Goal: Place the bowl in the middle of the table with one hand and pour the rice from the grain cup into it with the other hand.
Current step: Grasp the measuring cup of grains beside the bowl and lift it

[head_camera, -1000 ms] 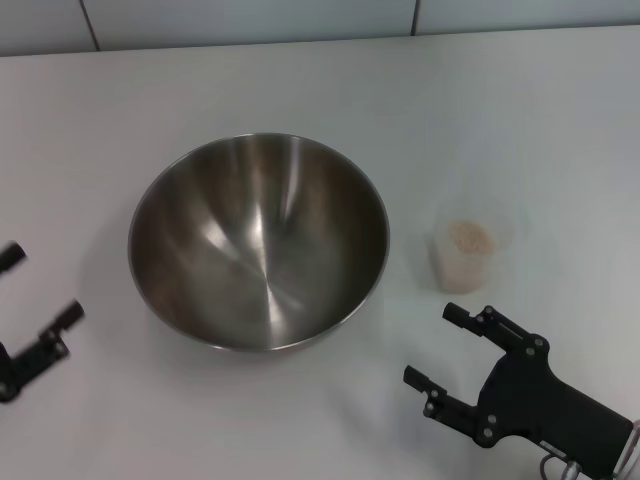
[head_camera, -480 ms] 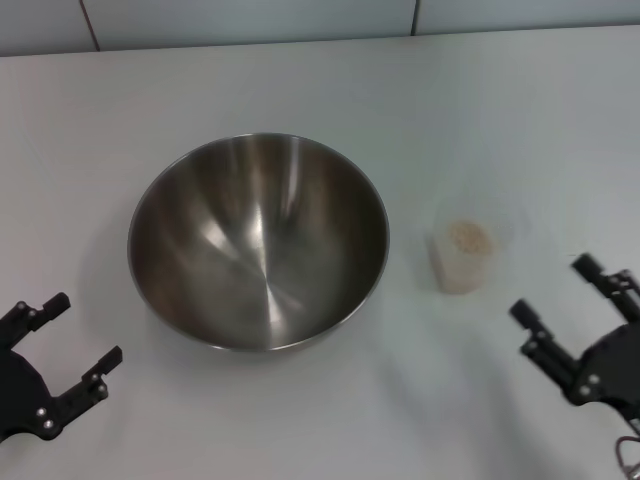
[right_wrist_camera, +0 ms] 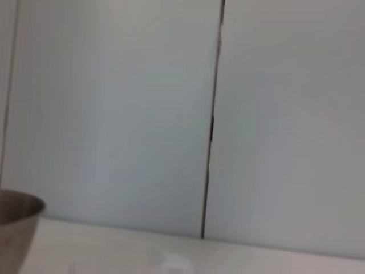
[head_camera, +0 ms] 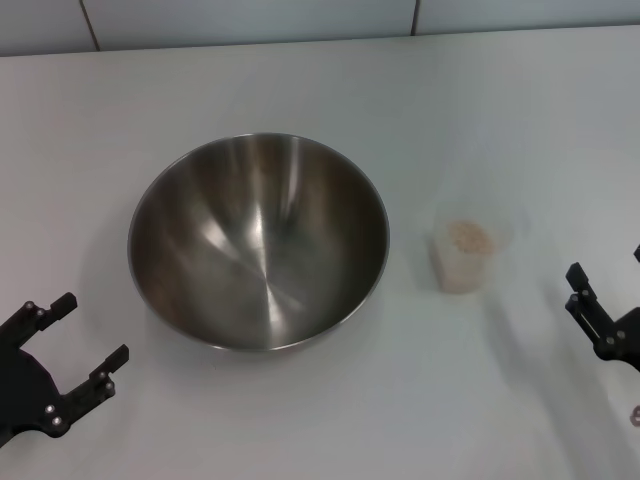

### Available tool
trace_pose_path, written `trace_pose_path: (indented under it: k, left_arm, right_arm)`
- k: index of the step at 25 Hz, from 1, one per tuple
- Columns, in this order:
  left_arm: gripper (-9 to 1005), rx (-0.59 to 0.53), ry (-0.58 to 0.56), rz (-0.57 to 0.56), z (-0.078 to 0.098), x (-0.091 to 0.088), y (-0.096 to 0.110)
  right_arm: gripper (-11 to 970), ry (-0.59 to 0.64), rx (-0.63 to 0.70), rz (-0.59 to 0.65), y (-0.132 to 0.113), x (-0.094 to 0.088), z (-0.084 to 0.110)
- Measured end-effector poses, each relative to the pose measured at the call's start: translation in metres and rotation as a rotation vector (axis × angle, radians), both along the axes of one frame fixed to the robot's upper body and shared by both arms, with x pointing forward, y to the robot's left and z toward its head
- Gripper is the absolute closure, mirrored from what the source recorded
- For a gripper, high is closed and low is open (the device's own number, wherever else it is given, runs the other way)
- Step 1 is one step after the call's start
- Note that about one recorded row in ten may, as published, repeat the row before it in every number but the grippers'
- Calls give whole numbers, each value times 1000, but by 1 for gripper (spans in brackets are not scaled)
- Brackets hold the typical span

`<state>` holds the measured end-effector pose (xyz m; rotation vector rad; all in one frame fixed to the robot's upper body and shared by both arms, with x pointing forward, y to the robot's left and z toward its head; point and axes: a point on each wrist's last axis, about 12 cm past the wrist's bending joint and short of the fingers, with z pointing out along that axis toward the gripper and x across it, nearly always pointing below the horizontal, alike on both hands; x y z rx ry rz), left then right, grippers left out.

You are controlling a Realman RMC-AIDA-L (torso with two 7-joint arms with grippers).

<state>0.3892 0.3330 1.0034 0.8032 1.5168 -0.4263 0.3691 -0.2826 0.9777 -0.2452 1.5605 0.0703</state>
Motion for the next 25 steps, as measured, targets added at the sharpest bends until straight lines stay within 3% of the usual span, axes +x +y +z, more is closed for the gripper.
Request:
trace_pose_path:
  k: [8, 25]
  left_arm:
    - [233, -2, 1, 0, 0, 0, 0]
    - [235, 2, 1, 0, 1, 0, 2]
  right_arm:
    - [190, 52, -12, 11, 6, 30, -4]
    - [190, 79, -19, 51, 16, 53, -4]
